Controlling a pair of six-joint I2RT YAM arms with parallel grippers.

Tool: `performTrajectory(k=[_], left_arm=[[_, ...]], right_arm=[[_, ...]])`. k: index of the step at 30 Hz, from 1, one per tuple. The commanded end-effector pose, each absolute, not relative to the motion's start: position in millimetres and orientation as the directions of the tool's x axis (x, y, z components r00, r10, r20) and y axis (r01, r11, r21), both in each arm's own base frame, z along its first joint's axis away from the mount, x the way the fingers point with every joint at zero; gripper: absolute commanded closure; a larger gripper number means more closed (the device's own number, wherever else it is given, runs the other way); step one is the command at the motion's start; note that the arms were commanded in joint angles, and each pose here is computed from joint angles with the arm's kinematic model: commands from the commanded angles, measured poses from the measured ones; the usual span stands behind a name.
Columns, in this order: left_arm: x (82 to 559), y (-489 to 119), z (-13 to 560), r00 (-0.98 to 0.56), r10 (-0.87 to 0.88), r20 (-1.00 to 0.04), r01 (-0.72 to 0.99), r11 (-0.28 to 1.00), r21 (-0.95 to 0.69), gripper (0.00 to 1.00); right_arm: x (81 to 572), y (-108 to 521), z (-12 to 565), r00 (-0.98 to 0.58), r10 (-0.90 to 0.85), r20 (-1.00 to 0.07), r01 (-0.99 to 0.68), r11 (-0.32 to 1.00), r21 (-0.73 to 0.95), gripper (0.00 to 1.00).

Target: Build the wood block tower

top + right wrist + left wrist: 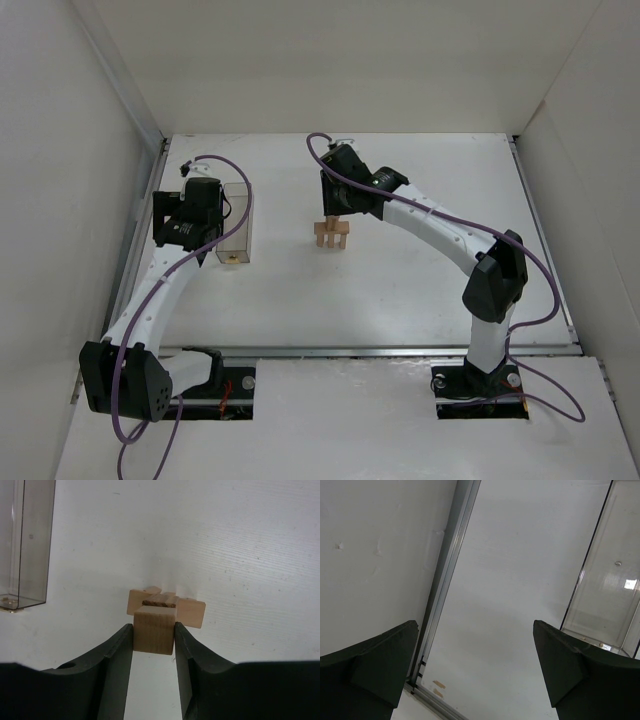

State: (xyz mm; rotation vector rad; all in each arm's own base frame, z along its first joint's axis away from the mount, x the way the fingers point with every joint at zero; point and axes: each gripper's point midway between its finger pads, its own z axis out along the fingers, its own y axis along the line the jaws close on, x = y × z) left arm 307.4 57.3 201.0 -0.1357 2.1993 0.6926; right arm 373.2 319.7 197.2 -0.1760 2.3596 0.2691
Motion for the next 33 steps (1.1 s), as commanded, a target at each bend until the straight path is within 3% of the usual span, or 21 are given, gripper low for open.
performTrajectory(k=[1, 33], left_arm=[[311, 58, 216, -0.629, 0.109, -0.770, -0.349, 0.845, 0.405, 0.01], [310, 62, 217, -0.626, 0.110, -0.772, -0.355, 0.841, 0.408, 0.01]], right_arm=[[382, 321, 239, -0.648, 0.007, -0.762, -0.207, 0.961, 0.185, 0.59], [381, 330, 242, -0.635, 0.007, -0.773, -0.221, 0.956, 0.190, 0.61]])
